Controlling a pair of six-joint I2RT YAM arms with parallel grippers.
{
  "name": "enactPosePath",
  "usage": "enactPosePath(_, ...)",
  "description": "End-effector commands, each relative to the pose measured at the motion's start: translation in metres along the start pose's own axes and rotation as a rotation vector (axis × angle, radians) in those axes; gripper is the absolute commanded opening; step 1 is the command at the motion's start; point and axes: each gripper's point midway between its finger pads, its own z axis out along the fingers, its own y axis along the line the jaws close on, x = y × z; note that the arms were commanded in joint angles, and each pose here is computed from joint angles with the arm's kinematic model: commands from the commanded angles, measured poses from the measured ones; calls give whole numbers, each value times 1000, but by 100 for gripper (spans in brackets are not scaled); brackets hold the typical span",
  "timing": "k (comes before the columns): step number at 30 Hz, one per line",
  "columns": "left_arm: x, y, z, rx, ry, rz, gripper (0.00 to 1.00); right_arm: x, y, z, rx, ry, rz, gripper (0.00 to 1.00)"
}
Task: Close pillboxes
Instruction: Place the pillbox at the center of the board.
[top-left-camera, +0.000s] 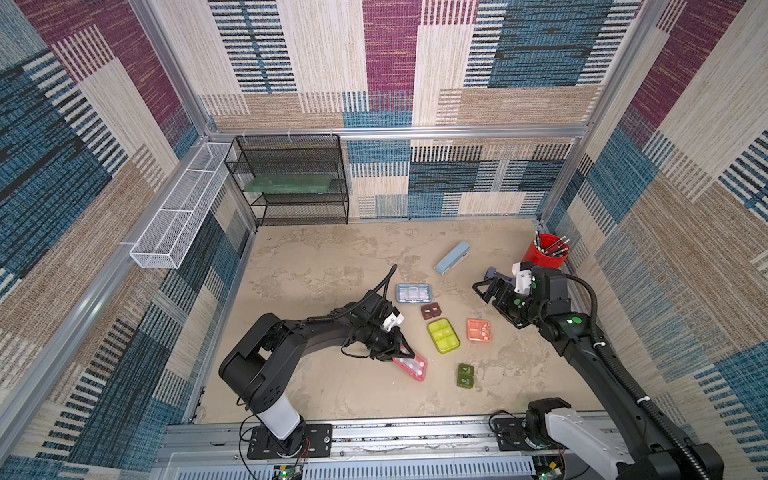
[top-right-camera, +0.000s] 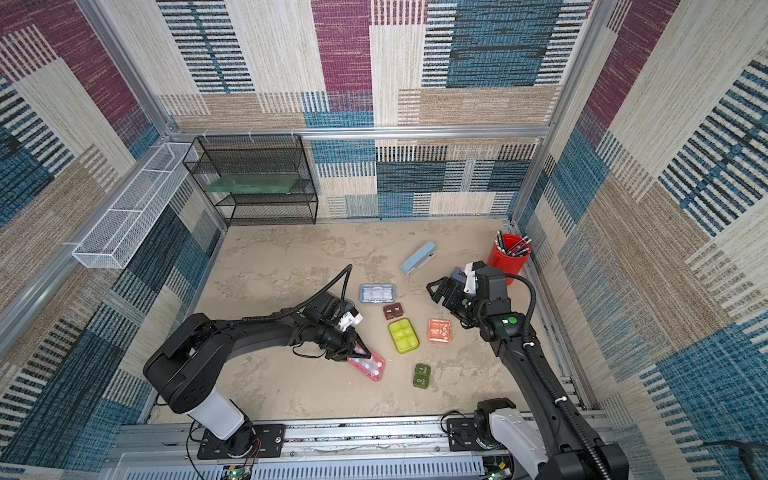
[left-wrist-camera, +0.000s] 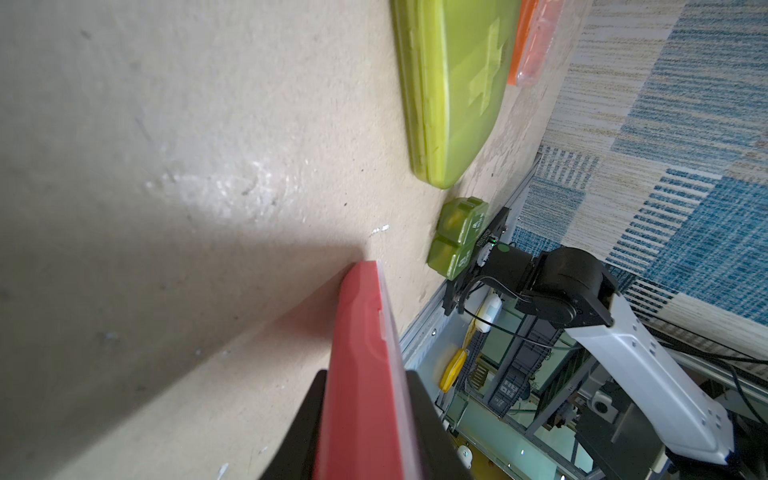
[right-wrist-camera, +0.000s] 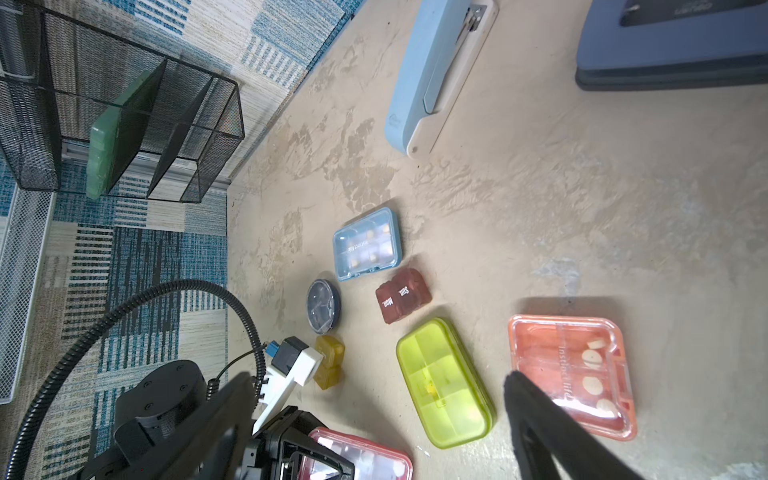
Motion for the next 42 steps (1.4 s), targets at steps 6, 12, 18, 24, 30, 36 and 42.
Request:
enactPosePath(6,-6,-5,7,-1,1,25,2,2,3,-3,-26,-12,-5,95)
enactPosePath(12,-8,-9,11,-8,14,31,5,7,0,-7,-33,-24,-6,95)
enactPosePath(18,-7,-5,10,-57,22,37,25,8,-2,-10,-34,-33,-11,95)
enactPosePath(24,-3,4,0,-148,19,56,43,7,0,-10,-40,-36,-10,95)
enactPosePath(30,-4,21,-29,-367,-13,103,66,5,1,-9,-44,-44,-9,95)
enactPosePath(36,-4,22,-49,-467,-23,167,72,5,-1,-6,-42,-42,-8,95)
enactPosePath(42,-8,13,-70,-502,-73,209,72,-3,5,-6,-41,-50,-24,95)
